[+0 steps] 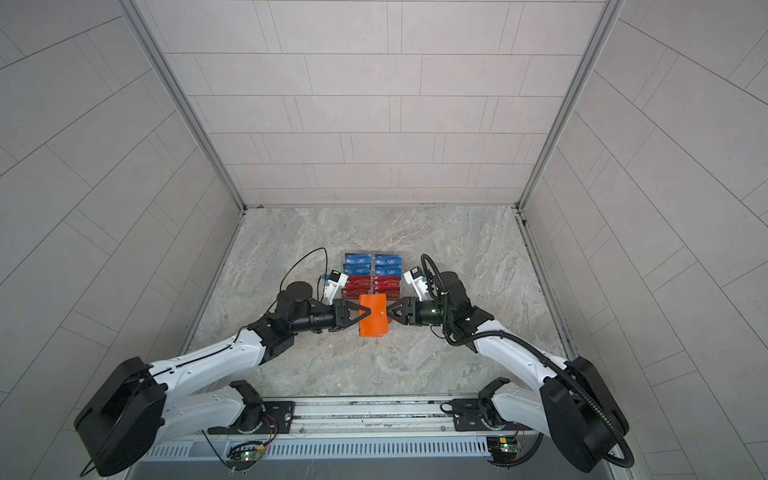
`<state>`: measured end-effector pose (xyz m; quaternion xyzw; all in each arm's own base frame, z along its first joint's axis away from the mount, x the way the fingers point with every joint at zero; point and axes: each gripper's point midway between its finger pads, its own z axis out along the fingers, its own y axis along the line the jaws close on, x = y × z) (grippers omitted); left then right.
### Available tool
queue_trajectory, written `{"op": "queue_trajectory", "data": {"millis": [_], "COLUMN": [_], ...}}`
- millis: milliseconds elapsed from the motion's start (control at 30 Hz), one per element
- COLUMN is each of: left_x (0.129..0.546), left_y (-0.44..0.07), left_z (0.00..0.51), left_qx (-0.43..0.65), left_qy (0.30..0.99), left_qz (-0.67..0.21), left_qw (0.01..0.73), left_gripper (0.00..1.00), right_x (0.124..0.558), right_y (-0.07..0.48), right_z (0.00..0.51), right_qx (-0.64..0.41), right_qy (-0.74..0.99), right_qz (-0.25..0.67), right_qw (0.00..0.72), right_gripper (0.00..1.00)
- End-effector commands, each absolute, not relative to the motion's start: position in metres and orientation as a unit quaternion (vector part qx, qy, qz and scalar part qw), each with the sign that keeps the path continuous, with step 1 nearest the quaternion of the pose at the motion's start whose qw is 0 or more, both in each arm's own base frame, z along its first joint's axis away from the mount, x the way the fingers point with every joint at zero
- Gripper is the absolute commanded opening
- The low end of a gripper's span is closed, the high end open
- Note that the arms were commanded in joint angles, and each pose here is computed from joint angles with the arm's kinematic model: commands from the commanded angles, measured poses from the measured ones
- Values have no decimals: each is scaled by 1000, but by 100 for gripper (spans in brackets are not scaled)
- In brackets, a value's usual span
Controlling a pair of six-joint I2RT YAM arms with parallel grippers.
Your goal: Put the credit cards into the card holder
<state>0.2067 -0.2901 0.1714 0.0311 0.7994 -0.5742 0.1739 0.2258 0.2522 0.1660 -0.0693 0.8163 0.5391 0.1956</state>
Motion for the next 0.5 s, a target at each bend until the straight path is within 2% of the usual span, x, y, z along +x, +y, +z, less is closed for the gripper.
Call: {"op": "queue_trajectory", "data": {"millis": [0, 267, 467], "left_x": [205, 204, 204], "left_y": [-294, -295, -294], "left_z": [177, 179, 179], "left_qx": [45, 47, 44], "left_qy": [790, 788, 788], "left_qz": [-586, -589, -590], "left_qw": [173, 172, 171], "left_gripper": [10, 10, 10], "right_x": [217, 211, 208], "right_y": [256, 247, 242], "right_z": [181, 170, 172], "right_qx": [-90, -93, -90], "right_qy": [798, 811, 810], "right_qz": [562, 545, 547], "right_qw": [199, 191, 194], "right_gripper": [50, 51, 64]}}
